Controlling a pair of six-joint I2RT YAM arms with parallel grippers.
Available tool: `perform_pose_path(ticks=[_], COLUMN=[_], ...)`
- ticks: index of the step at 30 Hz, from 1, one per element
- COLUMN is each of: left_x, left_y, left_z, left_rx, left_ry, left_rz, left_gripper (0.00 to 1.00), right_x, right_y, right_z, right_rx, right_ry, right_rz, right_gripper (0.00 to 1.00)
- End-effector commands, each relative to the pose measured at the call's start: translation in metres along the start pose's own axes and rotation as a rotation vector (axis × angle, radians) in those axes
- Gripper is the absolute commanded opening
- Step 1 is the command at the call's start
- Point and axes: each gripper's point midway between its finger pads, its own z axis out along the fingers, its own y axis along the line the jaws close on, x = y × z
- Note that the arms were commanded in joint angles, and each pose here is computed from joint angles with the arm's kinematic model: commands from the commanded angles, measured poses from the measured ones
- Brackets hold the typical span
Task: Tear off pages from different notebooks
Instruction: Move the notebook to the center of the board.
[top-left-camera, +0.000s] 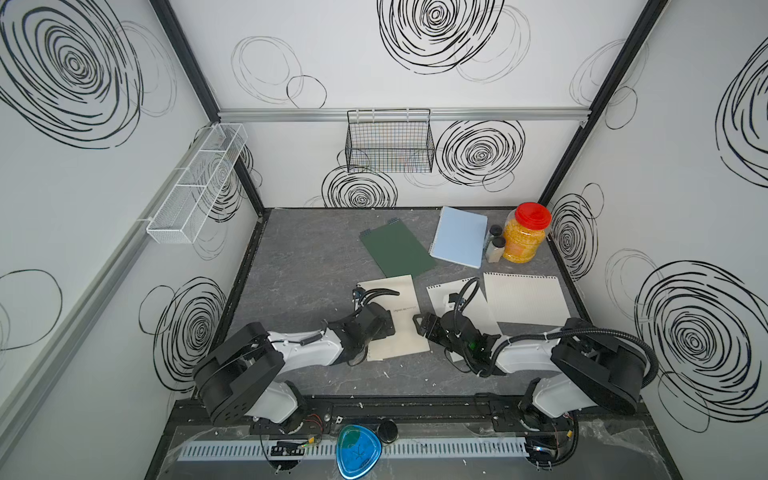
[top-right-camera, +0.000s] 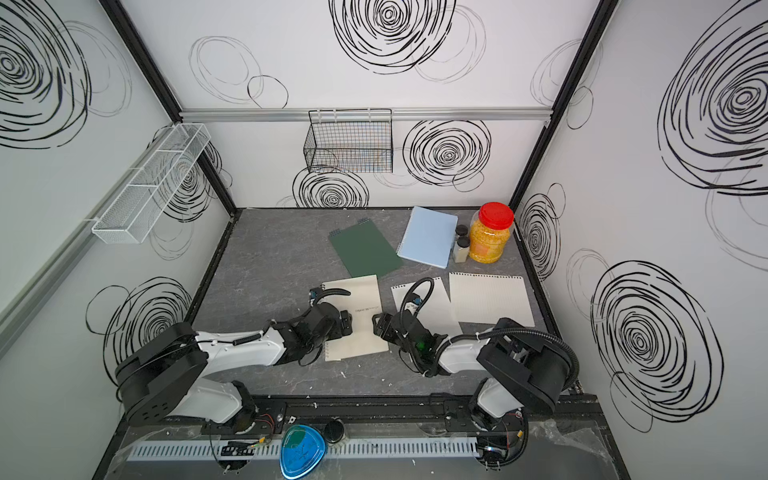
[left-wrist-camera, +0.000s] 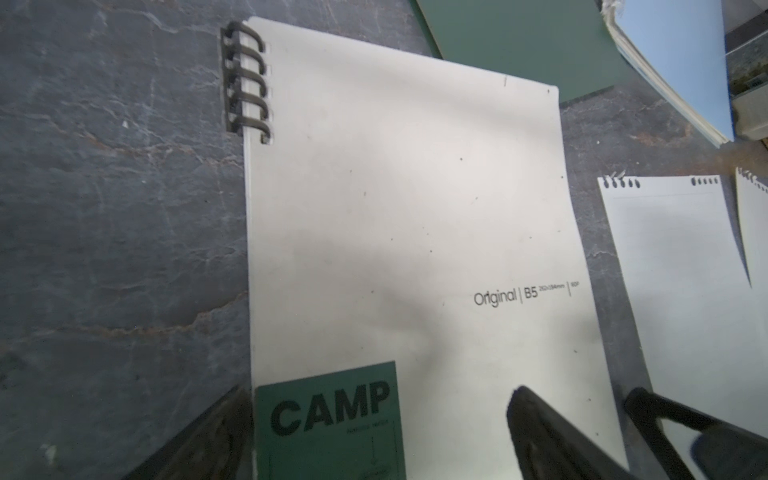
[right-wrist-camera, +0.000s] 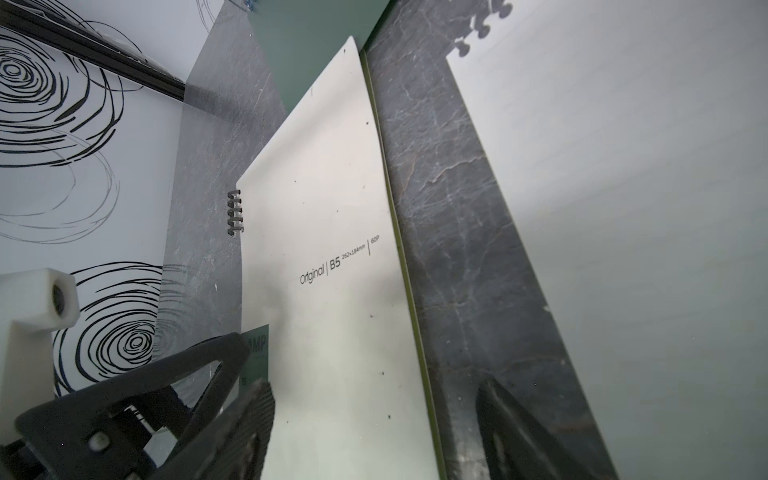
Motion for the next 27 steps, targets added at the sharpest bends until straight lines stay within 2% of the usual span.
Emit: perform_pose_path(ticks=[1, 7, 15, 27], left_x=[0.043, 0.048, 0.058, 0.052], left_y=[0.030, 0.021, 0.003, 0.008], left_z=[0.007, 0.007, 0.008, 0.001], left_rx=[-0.080, -0.050, -0.026, -0.046], left_ry=[0.155, 0.163, 0.176, 0.143], left_rz=[-0.006, 0.003, 0.048, 0.047], left_gripper=[0.99, 0.99, 0.99, 0.99], right_x=[0.028, 0.040, 0.043, 0.032], right_y=[-0.055, -0.045, -0.037, -0.048], right_z=[-0.001, 0.003, -0.002, -0.015], right_rx=[0.179, 0.134, 0.116, 0.155], right_ry=[0.107, 0.144, 0.129, 0.074], right_rz=[-0.038, -0.050, -0.060, -0.055], right_gripper=[0.79, 0.78, 0.75, 0.73])
